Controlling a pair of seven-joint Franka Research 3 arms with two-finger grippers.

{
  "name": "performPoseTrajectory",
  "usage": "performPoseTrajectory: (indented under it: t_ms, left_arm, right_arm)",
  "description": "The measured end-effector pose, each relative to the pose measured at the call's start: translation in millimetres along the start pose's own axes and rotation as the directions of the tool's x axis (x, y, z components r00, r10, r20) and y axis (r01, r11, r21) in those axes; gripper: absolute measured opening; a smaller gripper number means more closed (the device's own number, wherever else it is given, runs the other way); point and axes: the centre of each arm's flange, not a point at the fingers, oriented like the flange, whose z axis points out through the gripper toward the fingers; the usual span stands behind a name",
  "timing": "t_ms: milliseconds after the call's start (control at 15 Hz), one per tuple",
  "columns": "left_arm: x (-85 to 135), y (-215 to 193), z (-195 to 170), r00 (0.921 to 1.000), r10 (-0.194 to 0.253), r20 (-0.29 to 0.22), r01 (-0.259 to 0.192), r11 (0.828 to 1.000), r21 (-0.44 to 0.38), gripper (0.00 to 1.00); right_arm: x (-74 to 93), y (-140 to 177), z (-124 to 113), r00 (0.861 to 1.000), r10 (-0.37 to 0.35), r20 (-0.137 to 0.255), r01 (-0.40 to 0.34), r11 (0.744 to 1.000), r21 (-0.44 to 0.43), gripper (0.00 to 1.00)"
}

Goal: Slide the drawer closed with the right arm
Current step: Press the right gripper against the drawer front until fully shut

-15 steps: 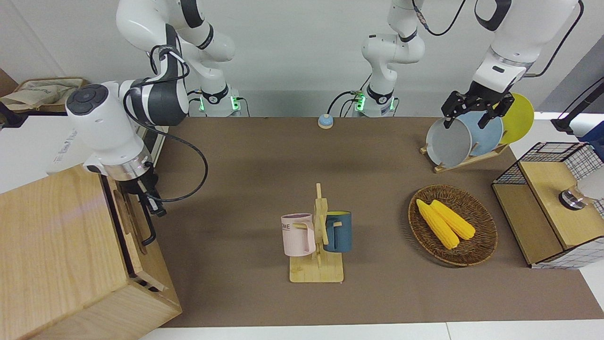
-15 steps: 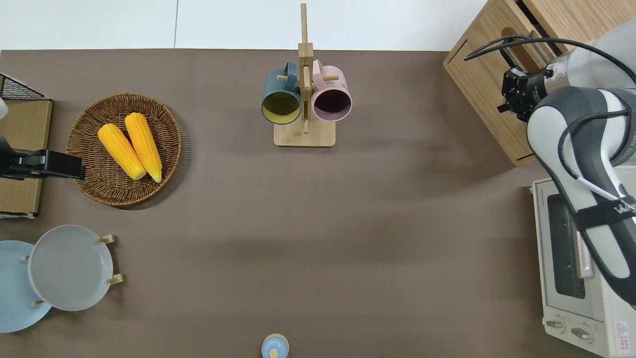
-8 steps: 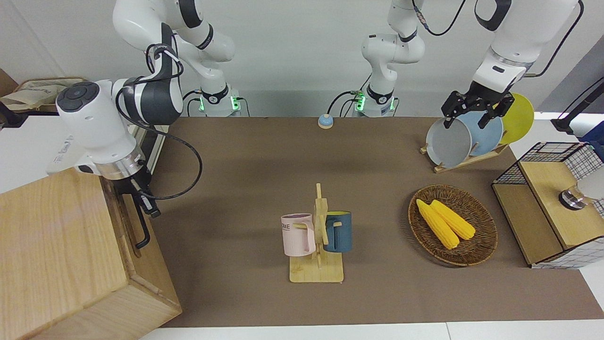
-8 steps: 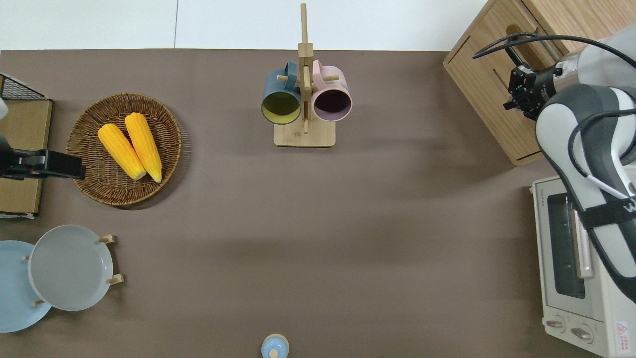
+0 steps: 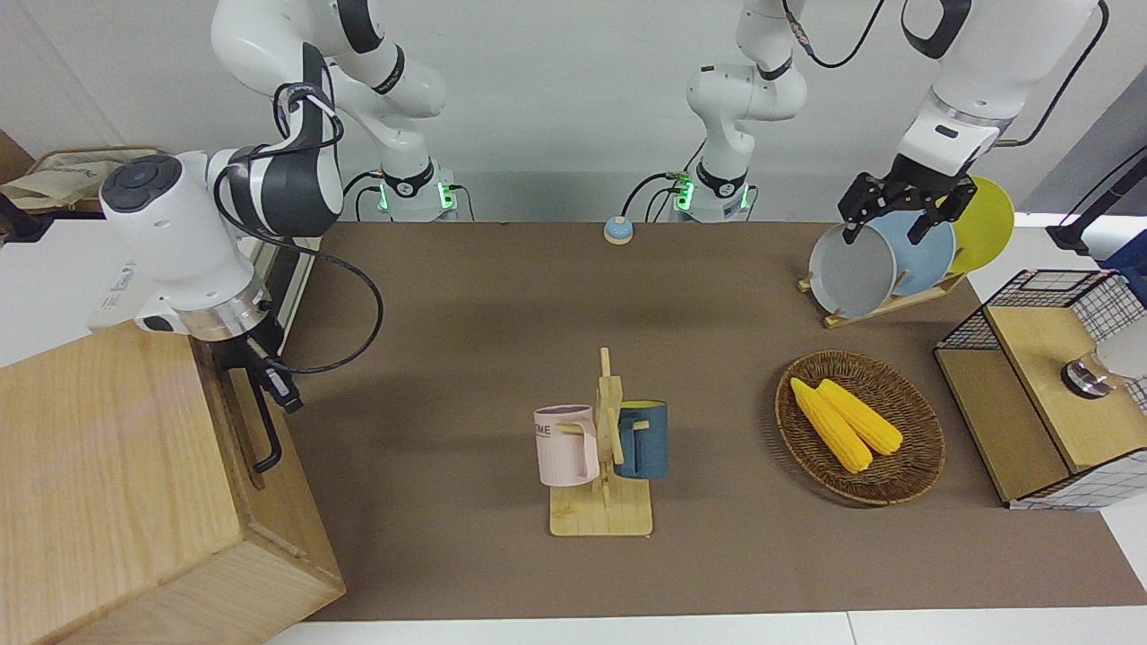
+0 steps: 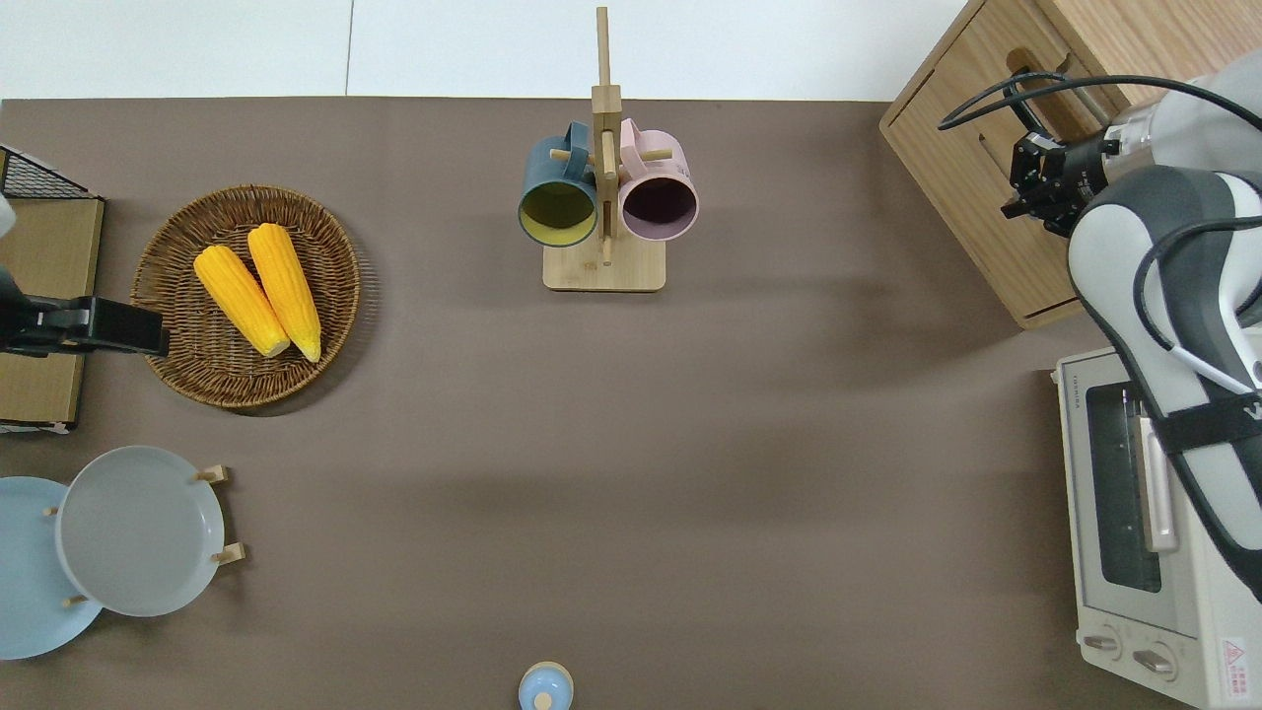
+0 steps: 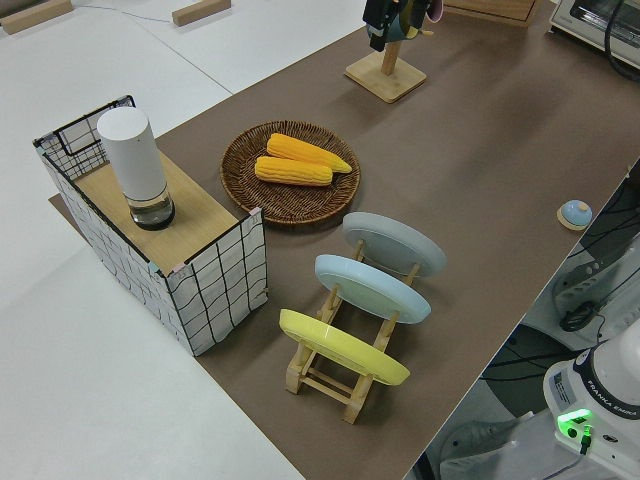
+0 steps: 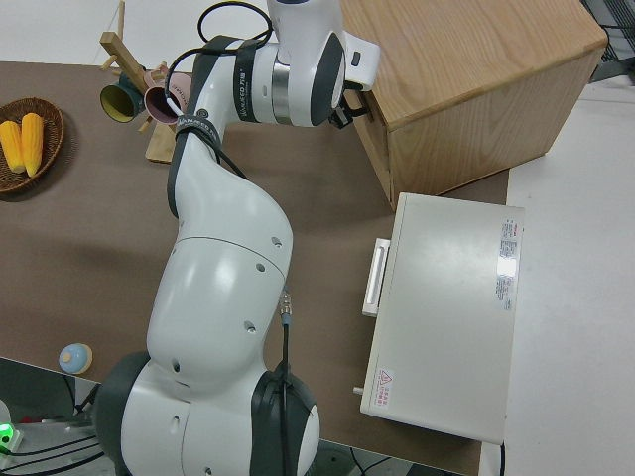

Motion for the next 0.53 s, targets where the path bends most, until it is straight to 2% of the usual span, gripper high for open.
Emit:
performPoseTrajectory:
  t_ms: [533]
  left_arm:
    - [0.0,0.0,0.0,1.0,0.0,0.0,0.0,1.0,0.0,1.0]
  right_arm:
    - [-1.3,-1.2,0.5,1.0,-0.009,0.001,0.009,1.0,0.0,0.01]
